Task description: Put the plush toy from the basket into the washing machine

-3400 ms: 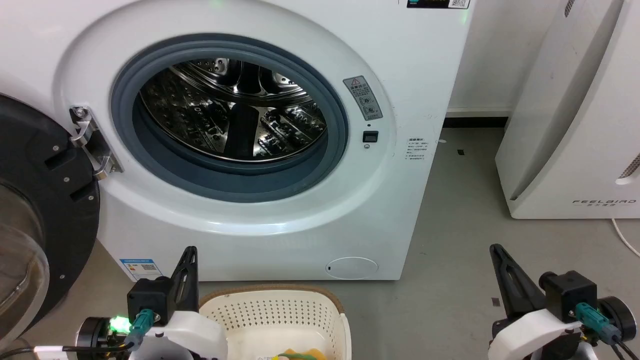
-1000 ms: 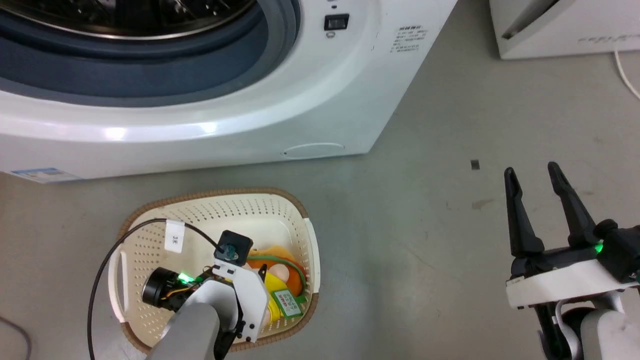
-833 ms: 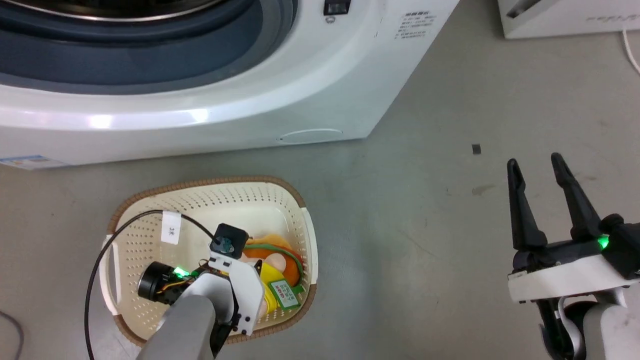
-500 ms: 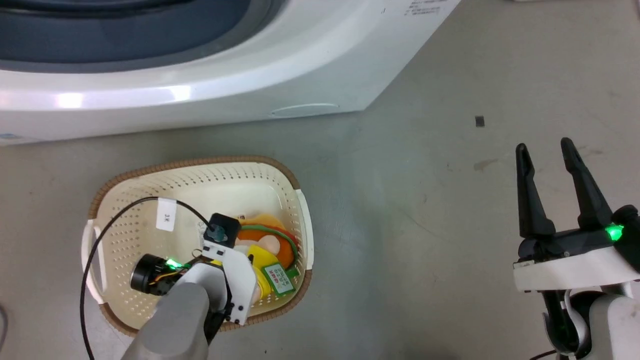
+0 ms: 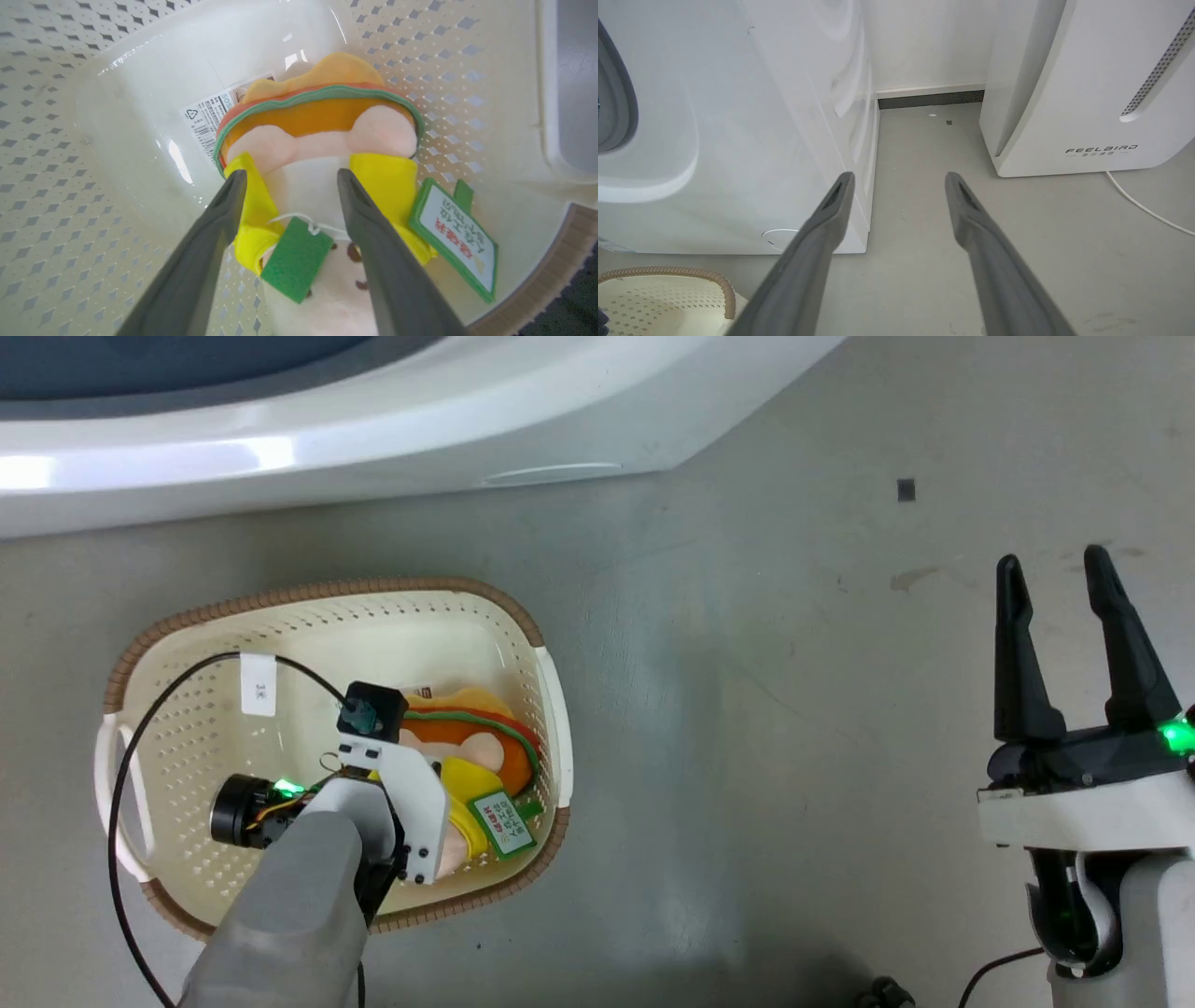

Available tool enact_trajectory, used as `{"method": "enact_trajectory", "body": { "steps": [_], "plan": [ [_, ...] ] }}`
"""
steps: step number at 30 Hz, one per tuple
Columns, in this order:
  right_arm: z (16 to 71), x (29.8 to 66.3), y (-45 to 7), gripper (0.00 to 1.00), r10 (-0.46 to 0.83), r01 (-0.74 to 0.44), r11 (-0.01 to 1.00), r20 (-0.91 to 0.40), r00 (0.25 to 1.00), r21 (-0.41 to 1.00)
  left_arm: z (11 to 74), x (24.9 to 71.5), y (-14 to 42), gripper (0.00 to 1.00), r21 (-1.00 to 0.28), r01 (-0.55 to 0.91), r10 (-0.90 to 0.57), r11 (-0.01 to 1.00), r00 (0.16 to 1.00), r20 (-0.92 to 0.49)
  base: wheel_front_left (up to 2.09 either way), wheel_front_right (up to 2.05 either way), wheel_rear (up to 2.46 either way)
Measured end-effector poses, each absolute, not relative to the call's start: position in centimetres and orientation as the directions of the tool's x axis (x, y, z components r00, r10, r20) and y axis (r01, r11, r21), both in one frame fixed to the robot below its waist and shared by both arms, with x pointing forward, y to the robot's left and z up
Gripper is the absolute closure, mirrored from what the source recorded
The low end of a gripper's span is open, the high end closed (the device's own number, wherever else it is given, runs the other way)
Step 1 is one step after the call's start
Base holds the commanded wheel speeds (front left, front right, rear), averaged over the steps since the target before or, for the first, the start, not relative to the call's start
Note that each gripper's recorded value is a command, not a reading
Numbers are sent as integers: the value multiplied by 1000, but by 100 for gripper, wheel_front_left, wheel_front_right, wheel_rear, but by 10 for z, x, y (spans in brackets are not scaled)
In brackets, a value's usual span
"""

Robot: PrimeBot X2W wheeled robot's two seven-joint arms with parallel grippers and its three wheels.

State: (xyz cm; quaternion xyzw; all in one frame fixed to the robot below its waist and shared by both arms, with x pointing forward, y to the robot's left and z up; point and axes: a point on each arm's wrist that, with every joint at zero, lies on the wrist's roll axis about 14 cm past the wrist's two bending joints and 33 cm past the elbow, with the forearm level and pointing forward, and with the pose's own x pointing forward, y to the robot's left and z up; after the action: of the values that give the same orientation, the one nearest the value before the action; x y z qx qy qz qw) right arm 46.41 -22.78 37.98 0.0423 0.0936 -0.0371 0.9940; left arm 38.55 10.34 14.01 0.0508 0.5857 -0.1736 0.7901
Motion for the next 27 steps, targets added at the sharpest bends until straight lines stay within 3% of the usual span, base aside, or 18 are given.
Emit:
{"method": "enact_trajectory", "body": {
  "steps": [6,7,8,9,15,27],
  "plan": [
    [369,468,-232,0,-79,96,992,-198,977,79,122,380,103,0,-140,317,-209,938,193,-959,0,0,0],
    [368,469,-233,0,-81,98,992,-199,977,77,120,380,102,17,-146,318,-212,937,183,-960,0,0,0],
    [367,469,-234,0,-84,100,992,-198,977,75,117,379,101,65,-151,317,-213,936,171,-962,0,0,0],
    [366,469,-235,0,-86,102,992,-197,977,73,115,378,101,100,-151,318,-211,936,164,-964,0,0,0],
    [361,473,-241,0,-102,118,990,-189,977,75,102,374,103,100,-155,312,-200,937,115,-973,0,0,0],
    [376,478,-244,0,-112,126,988,-138,984,93,106,375,106,100,-171,275,-206,946,105,-973,0,0,0]
  ]
}}
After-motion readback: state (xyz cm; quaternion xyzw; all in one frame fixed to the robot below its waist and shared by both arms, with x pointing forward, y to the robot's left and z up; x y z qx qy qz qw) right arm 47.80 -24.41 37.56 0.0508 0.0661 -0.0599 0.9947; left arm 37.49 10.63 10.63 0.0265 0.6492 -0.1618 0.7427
